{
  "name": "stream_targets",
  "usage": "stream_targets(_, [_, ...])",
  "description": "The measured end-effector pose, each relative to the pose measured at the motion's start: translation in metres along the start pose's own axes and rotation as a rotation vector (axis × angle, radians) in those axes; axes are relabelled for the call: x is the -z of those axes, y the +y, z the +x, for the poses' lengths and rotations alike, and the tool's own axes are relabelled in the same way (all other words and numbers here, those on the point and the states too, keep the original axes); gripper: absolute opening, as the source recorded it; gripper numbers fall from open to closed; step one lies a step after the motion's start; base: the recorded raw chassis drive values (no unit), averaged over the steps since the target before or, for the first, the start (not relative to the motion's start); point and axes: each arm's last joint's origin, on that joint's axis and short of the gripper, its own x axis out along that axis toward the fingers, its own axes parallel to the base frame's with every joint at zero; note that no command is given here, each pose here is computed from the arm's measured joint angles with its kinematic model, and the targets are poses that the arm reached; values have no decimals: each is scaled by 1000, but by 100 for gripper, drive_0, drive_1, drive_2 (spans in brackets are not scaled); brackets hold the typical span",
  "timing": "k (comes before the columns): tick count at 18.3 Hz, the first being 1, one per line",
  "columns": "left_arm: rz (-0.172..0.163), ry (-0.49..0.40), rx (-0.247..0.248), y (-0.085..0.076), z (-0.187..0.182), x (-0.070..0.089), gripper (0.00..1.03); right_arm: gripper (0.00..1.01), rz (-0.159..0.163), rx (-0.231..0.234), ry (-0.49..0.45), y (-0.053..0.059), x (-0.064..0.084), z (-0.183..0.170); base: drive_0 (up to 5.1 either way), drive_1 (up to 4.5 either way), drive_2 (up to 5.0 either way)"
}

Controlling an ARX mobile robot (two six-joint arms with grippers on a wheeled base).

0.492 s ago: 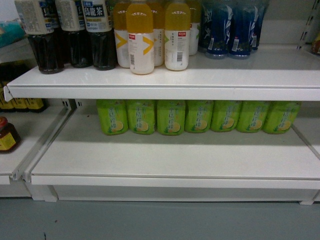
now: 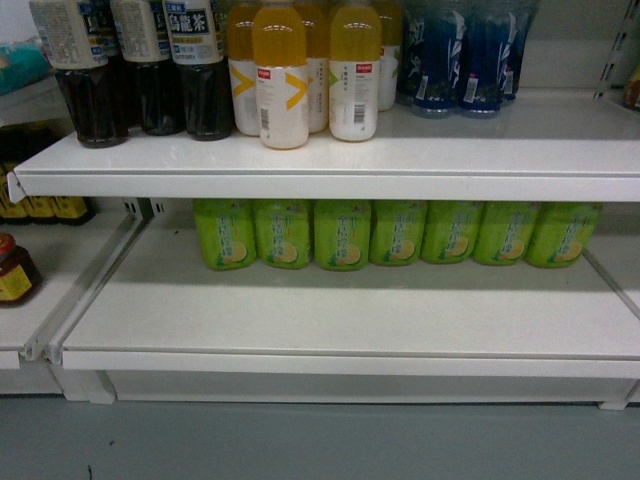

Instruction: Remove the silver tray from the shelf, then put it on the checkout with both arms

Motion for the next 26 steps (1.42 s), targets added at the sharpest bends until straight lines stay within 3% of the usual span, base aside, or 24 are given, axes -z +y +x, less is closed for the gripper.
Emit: stream_targets(26, [11, 0, 2, 0, 0, 0, 98, 98, 1, 1, 0, 0, 0, 0, 0, 0, 0])
